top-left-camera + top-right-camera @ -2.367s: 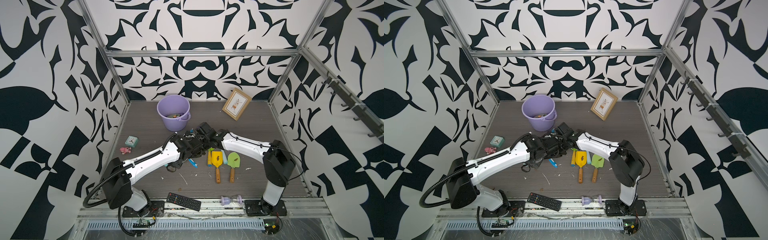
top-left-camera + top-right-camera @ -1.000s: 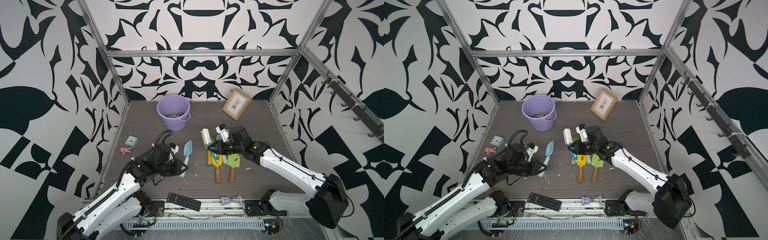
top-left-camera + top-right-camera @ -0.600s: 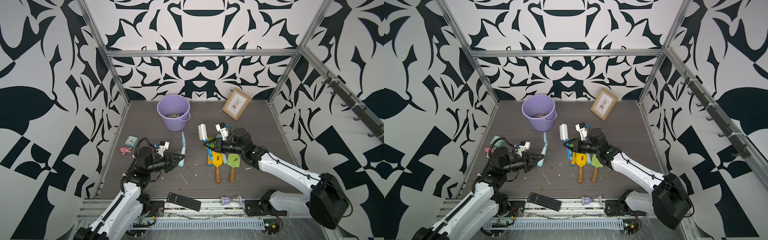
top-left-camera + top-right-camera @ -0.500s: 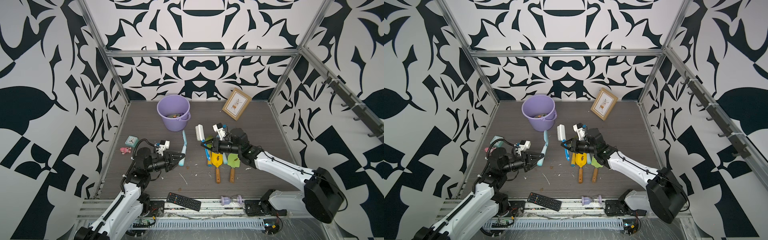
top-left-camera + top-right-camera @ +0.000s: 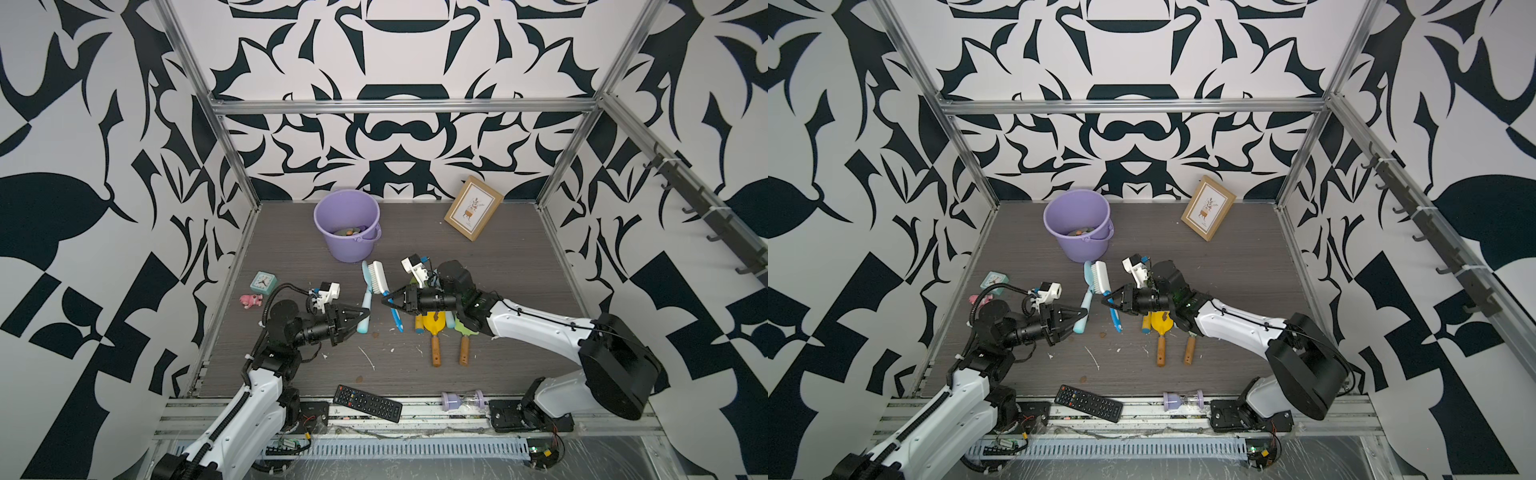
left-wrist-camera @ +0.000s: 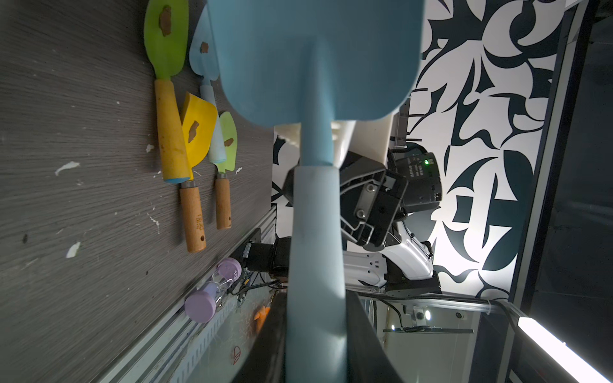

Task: Brush the soil off the hand trowel and place it into the bucket
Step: Brush off the soil from the hand trowel, then place the hand trowel in the bucket.

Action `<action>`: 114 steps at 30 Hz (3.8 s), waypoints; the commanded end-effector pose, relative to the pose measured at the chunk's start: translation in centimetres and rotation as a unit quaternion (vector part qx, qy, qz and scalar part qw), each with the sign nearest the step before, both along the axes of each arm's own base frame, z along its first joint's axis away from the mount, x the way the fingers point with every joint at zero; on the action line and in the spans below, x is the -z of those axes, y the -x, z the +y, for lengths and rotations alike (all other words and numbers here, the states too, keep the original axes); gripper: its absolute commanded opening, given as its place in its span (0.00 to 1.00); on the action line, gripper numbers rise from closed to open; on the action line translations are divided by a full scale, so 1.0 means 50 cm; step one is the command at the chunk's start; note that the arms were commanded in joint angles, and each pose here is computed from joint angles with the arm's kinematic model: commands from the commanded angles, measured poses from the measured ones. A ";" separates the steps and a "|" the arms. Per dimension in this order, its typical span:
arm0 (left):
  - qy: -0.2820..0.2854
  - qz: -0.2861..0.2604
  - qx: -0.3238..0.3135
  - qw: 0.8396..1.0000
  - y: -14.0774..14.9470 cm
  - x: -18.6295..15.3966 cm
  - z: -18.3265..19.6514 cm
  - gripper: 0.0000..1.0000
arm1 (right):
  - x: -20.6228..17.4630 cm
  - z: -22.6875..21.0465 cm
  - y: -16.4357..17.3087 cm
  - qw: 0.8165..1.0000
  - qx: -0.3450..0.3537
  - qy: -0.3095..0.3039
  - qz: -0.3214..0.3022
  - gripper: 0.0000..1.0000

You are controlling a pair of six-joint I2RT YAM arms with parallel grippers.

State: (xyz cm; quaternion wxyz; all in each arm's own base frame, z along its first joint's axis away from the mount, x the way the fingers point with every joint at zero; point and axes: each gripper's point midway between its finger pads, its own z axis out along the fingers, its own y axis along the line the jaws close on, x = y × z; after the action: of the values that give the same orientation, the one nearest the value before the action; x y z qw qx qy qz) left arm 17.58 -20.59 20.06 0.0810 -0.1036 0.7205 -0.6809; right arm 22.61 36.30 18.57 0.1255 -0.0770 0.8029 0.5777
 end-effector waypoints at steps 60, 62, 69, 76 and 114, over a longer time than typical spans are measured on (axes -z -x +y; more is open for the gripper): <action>-0.411 -0.184 -0.173 0.876 -0.117 -0.148 0.194 0.00 | 0.226 -0.129 -0.049 0.944 0.069 0.322 -0.009 0.00; -0.424 -0.197 -0.173 0.867 -0.132 -0.161 0.198 0.00 | 0.245 -0.119 -0.041 0.948 0.057 0.313 0.006 0.00; -0.447 -0.172 -0.170 0.861 -0.178 -0.155 0.202 0.00 | 0.279 -0.038 0.002 0.954 -0.008 0.300 0.025 0.00; -0.471 -0.162 -0.178 0.849 -0.227 -0.166 0.210 0.00 | 0.243 0.010 0.014 0.963 -0.028 0.266 0.007 0.00; -0.703 -0.069 0.043 0.706 -0.580 0.009 0.156 0.02 | 0.021 -0.109 -0.027 0.967 0.063 0.217 -0.116 0.00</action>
State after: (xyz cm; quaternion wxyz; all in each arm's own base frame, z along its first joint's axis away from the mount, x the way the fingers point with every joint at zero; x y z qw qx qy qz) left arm 47.64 -13.57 18.89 0.1605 0.0556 0.9854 0.0103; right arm 23.40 30.73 15.79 0.2047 -0.1098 0.9043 0.3582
